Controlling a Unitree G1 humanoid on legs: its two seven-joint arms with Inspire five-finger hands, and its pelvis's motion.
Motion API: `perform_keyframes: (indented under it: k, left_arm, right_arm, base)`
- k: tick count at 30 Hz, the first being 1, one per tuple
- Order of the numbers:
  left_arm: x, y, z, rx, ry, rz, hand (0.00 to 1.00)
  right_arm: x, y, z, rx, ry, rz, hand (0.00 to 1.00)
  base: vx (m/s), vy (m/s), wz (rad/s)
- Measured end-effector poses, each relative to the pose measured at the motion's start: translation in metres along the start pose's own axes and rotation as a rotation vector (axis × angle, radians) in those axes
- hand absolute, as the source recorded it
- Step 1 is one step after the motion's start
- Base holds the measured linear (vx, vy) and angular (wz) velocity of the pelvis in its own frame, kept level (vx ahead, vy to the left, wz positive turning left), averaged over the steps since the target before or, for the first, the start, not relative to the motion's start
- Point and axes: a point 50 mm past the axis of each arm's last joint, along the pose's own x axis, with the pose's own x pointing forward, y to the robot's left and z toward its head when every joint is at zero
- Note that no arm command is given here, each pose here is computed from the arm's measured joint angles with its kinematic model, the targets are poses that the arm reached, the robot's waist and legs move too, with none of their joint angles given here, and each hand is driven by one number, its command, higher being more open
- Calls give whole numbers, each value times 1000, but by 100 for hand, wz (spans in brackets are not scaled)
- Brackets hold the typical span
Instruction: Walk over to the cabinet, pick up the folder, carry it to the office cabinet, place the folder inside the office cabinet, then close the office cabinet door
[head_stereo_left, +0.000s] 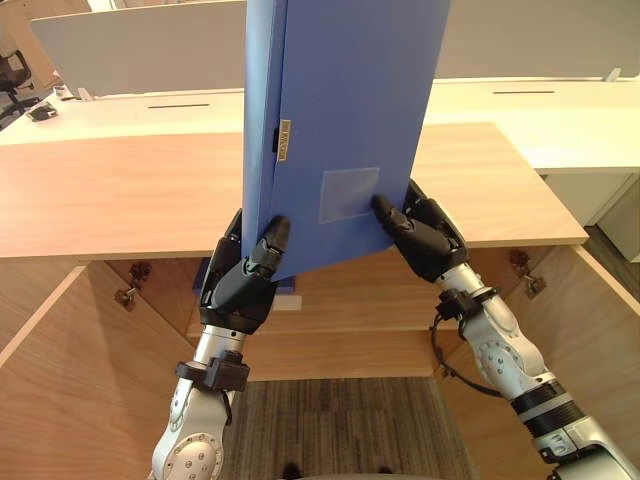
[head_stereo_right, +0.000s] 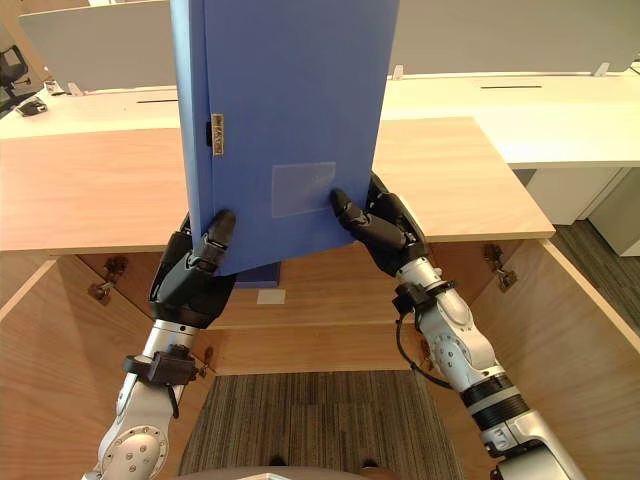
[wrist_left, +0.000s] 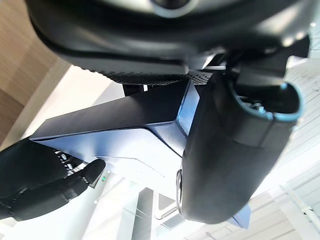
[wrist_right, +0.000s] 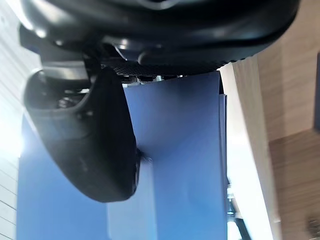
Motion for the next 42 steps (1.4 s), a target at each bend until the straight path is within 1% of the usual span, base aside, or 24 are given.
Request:
perform_keyframes:
  k: [4, 10, 11, 13, 17, 20, 22, 23, 24, 25, 26, 27, 28, 29, 31, 33, 34, 35, 37, 38, 40, 41, 42]
  left_arm:
    - [1, -3, -1, -47, -24, -29, 0]
    - [3, -5, -1, -82, -56, -58, 0]
    - [3, -5, 0, -83, -63, -57, 100]
    - [2, -4, 1, -85, -84, -40, 100]
    - [-3, 0, 6, 13, -116, -2, 100]
    - [-17, 14, 19, 140, -170, 119, 100]
    - [-34, 29, 37, 272, -237, 271, 100]
    - [-48, 39, 47, 351, -276, 392, 100]
    - [-56, 44, 53, 392, -293, 459, 100]
    - [-75, 57, 62, 485, -317, 617, 100]
    - [-83, 62, 64, 508, -316, 674, 100]
    - [-99, 72, 66, 544, -306, 784, 100]
    - [-109, 78, 65, 574, -282, 853, 100]
    - [-121, 86, 60, 602, -233, 922, 100]
    - [-135, 97, 48, 619, -135, 994, 100]
    - [-148, 107, 33, 617, -25, 1051, 100]
    - [-161, 117, 16, 596, 76, 1098, 100]
    - [-165, 120, 8, 587, 126, 1113, 100]
    - [-185, 132, -20, 553, 329, 1154, 100]
    - [-191, 135, -28, 546, 390, 1158, 100]
    - [-215, 146, -56, 526, 642, 1164, 100]
    - [-221, 149, -62, 519, 702, 1167, 100]
    - [-241, 154, -76, 498, 868, 1201, 100]
  right_arm:
    - [-3, 7, -10, 132, -61, -21, 0]
    - [-1, 13, -10, 179, -110, -9, 0]
    - [0, 17, -7, 197, -146, -8, 0]
    - [0, 25, 0, 224, -211, 7, 0]
    - [1, 43, 14, 249, -310, 53, 0]
    - [-5, 56, 30, 210, -405, 85, 0]
    - [-14, 59, 44, 144, -470, 78, 0]
    - [-20, 57, 51, 105, -506, 60, 0]
    - [-23, 56, 55, 86, -525, 49, 0]
    - [-31, 52, 63, 28, -565, 10, 0]
    - [-33, 51, 66, 7, -577, -6, 0]
    - [-37, 48, 70, -34, -590, -32, 0]
    - [-38, 45, 71, -61, -592, -51, 0]
    - [-39, 44, 71, -85, -584, -73, 0]
    - [-41, 44, 66, -120, -550, -94, 0]
    - [-37, 47, 55, -154, -485, -85, 0]
    - [-32, 50, 43, -174, -410, -59, 0]
    - [-31, 51, 38, -182, -378, -48, 0]
    - [-26, 55, 14, -218, -237, -4, 0]
    - [-25, 56, 6, -226, -193, 8, 0]
    - [-26, 57, -30, -259, -4, 53, 0]
    - [-27, 57, -39, -265, 45, 63, 0]
    - [-35, 55, -71, -320, 219, 97, 0]
  base:
    - [0, 0, 0]
    - [0, 0, 0]
    - [0, 0, 0]
    - [0, 0, 0]
    - [0, 0, 0]
    - [0, 0, 1]
    - [0, 0, 6]
    - [0, 0, 8]
    - [0, 0, 10]
    - [0, 0, 9]
    - [-8, -4, 11]
    - [-12, -6, 11]
    - [-24, -11, 16]
    - [-23, -10, 15]
    - [-40, -17, 15]
    - [-44, -17, 7]
    - [-32, -11, 2]
    - [-39, -11, 2]
    - [0, 0, 0]
    - [0, 0, 0]
    - [0, 0, 0]
    - [16, -14, -9]
    - [1, -8, -14]
